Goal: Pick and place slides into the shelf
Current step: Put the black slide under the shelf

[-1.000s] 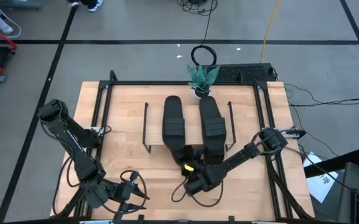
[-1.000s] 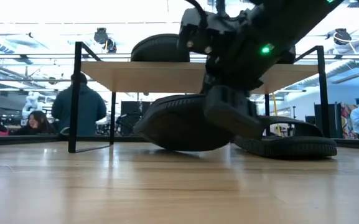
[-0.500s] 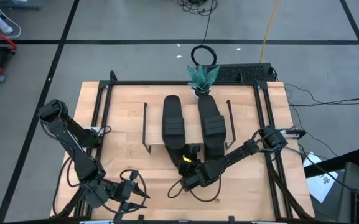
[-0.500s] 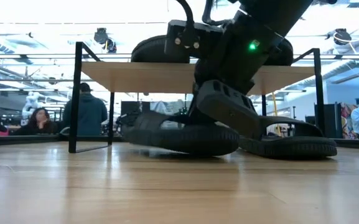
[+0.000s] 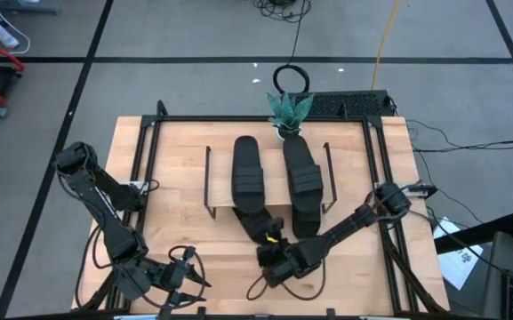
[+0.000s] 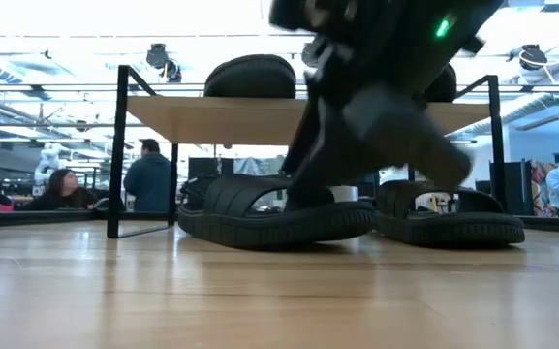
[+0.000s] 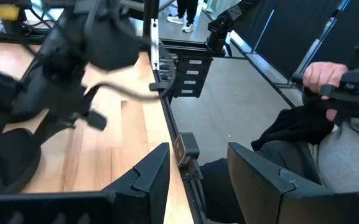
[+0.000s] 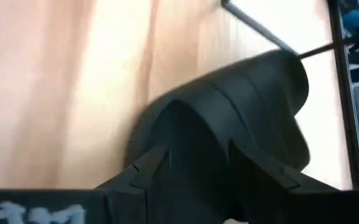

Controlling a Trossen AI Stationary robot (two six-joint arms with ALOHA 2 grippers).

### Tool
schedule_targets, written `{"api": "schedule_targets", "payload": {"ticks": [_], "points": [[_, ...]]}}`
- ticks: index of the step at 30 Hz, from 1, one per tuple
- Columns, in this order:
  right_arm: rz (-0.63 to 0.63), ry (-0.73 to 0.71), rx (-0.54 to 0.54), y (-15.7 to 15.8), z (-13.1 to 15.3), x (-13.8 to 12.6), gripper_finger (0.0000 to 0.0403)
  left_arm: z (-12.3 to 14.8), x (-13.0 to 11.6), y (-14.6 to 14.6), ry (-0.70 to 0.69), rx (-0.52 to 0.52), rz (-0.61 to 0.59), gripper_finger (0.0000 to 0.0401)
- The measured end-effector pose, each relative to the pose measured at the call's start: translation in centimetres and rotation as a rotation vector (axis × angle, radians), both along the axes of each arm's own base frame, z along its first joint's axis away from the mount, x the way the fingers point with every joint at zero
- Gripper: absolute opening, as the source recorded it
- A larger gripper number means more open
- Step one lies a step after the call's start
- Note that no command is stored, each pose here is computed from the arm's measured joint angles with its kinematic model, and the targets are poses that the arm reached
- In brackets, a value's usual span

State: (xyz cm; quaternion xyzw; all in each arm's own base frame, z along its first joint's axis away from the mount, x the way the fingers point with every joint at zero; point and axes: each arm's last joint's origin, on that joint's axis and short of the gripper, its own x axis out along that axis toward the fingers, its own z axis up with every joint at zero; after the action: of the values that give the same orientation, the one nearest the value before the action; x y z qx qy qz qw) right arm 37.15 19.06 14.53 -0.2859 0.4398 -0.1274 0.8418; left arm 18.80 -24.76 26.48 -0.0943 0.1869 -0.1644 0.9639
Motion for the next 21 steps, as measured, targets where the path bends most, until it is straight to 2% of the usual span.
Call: {"api": "schedule_targets", "payload": {"ticks": [4, 6, 10, 12, 13, 21], "points": [[0.006, -0.058, 0.001, 0.9, 1.9, -0.9, 0.0156, 0.0, 0.0, 0.0, 0.0, 0.0, -0.001, 0.0157], [-0.001, -0.078, -0.001, 1.3, 2.6, -1.4, 0.0142, 0.0, 0.0, 0.0, -0.001, 0.001, -0.001, 0.0157], [-0.061, -0.064, -0.016, 1.4, 3.1, -2.9, 0.0072, 0.0, 0.0, 0.0, -0.003, 0.01, -0.003, 0.0157], [-0.095, -0.02, 0.014, 1.1, 2.9, -3.4, 0.0023, 0.0, 0.0, 0.0, -0.004, 0.01, -0.004, 0.0157], [-0.115, -0.002, 0.027, 0.9, 2.7, -3.5, 0.0013, 0.0, 0.0, 0.0, -0.004, 0.01, -0.004, 0.0157], [-0.242, 0.031, 0.079, -1.1, 0.2, -4.4, 0.0002, 0.0, 0.0, 0.0, -0.003, 0.007, -0.003, 0.0157]]}}
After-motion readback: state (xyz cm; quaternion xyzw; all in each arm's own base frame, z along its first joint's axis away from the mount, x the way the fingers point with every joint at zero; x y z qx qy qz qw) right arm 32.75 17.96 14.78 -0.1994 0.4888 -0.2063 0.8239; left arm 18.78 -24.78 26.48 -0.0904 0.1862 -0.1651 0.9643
